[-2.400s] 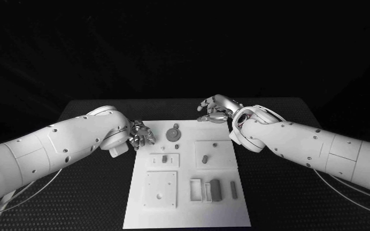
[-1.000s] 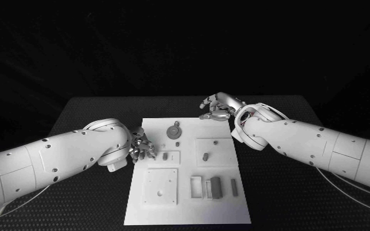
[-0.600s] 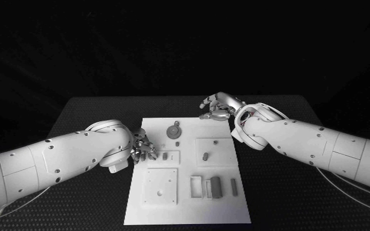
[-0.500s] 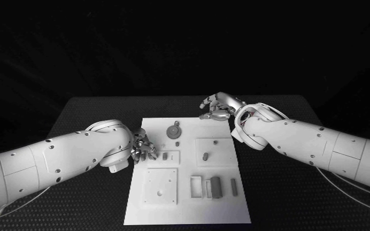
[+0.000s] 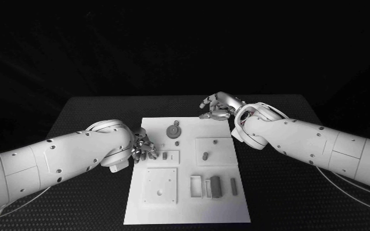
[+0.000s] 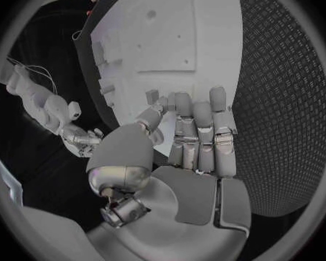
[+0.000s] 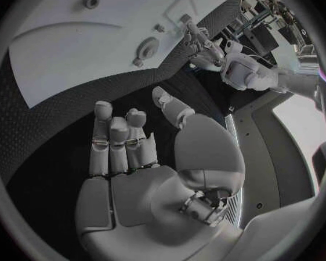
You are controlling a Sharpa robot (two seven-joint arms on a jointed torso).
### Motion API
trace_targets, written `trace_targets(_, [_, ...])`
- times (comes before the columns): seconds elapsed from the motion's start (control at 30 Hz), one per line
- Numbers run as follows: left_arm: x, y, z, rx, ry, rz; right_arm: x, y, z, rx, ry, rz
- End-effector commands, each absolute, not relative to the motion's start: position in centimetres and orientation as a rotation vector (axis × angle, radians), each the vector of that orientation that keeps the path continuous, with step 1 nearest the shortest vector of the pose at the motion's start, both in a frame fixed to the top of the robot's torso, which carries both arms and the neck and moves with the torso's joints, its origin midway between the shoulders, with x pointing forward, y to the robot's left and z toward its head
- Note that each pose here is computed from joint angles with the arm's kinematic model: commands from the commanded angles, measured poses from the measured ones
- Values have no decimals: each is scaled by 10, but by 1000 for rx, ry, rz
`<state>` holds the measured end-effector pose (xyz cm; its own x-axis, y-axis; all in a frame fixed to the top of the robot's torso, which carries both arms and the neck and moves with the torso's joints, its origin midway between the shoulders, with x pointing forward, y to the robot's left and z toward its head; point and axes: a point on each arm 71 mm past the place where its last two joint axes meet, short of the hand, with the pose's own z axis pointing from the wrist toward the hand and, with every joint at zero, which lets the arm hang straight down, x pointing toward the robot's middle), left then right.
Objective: Assemble the parts on the task board
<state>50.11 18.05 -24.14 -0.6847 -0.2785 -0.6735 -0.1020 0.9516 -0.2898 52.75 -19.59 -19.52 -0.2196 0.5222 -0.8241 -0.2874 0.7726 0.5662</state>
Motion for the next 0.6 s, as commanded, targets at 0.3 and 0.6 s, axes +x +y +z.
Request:
trace_targets(0.3, [502,177,-240,-226,2293,-287,527,-195,-196,184,1644,753])
trace_targets(0.6, [502,178,-241,-218,2303,-283,527,-196,-196,184,1646,753])
